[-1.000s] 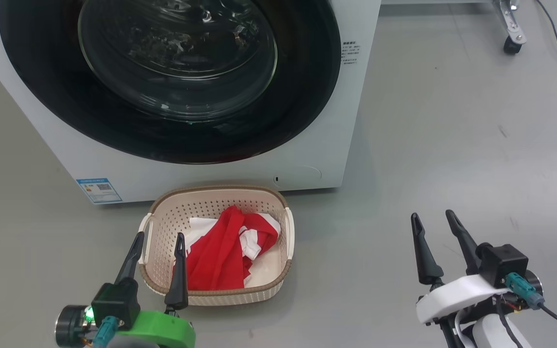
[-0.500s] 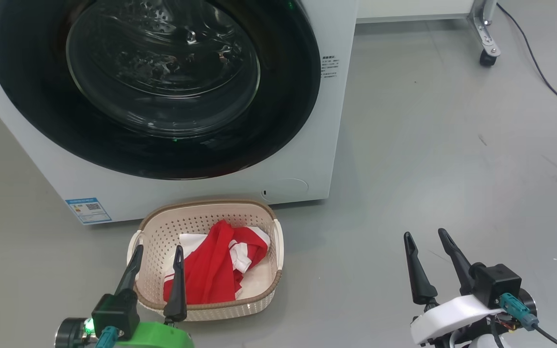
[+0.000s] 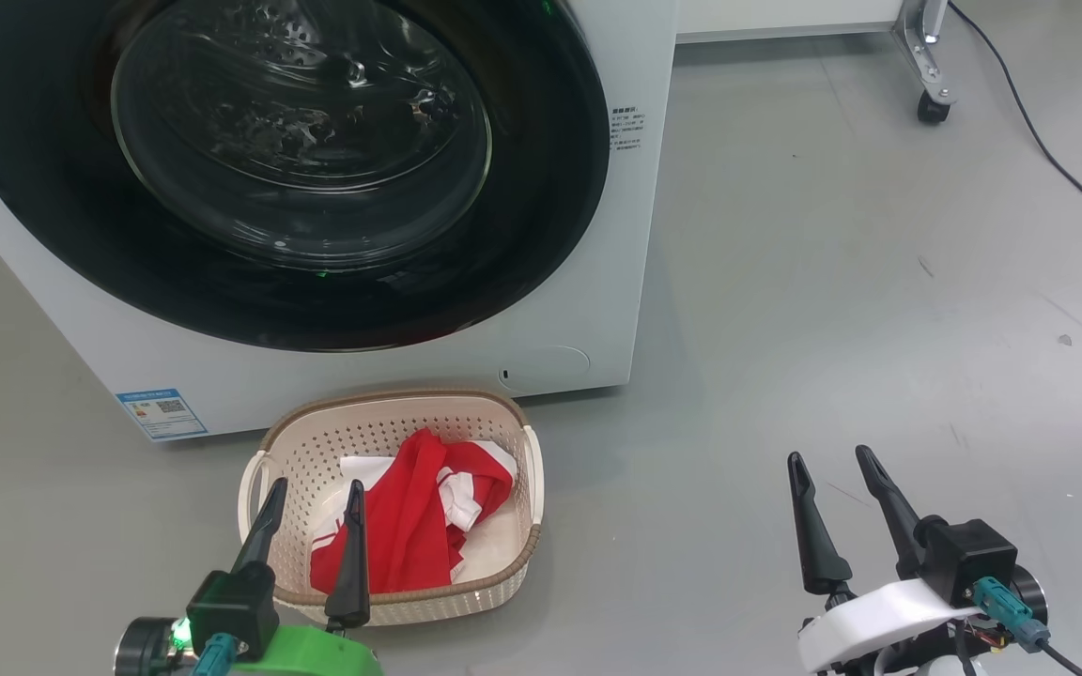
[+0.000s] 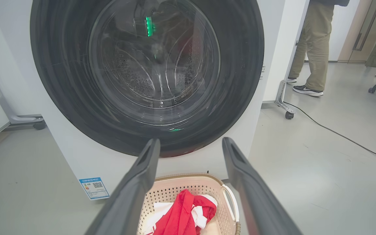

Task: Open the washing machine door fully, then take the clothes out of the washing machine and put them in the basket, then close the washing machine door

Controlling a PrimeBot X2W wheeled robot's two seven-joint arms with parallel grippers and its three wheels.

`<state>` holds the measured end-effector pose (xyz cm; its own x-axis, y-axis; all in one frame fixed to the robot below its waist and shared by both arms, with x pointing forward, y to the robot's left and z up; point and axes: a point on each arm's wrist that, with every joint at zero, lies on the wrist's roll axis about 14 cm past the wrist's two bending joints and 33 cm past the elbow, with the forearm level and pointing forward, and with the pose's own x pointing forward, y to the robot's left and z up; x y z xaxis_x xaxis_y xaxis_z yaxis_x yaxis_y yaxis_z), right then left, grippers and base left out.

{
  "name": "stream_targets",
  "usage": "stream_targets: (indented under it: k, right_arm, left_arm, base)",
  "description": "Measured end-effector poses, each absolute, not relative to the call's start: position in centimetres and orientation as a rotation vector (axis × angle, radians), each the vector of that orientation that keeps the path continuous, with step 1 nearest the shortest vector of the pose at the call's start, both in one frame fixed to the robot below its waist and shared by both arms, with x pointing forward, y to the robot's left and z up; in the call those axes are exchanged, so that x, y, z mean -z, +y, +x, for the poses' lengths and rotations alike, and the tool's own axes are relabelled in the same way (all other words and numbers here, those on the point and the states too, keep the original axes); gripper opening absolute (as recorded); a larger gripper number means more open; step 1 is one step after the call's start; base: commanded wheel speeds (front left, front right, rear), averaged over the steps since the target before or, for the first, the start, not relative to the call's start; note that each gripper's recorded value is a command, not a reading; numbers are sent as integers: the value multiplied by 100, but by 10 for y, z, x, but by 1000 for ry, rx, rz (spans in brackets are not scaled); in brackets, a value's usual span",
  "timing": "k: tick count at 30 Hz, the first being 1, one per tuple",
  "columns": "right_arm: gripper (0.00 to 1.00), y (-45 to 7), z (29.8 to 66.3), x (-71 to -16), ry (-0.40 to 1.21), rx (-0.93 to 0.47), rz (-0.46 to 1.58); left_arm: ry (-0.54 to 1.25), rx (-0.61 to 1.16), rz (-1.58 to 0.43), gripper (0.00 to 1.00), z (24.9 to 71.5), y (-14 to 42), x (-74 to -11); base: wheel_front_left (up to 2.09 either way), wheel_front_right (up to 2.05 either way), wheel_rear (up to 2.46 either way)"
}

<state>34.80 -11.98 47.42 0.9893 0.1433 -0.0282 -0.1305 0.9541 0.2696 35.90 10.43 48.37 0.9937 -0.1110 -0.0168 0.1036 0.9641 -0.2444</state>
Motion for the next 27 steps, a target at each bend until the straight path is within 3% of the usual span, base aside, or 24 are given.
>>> stream_targets:
  k: [19, 20, 27]
  right_arm:
    - [100, -121, 347, -478, 36, -134, 277]
    - [0, -121, 346, -476, 43, -133, 277]
    - [0, -121, 330, -442, 152, -116, 273]
  left_arm:
    - [35, 116, -246, 100, 360, 102, -483]
    - [41, 117, -245, 0, 360, 101, -481]
    - [138, 115, -231, 0, 347, 99, -451]
  base:
    - [0, 0, 0]
    - [0, 0, 0]
    - [0, 0, 0]
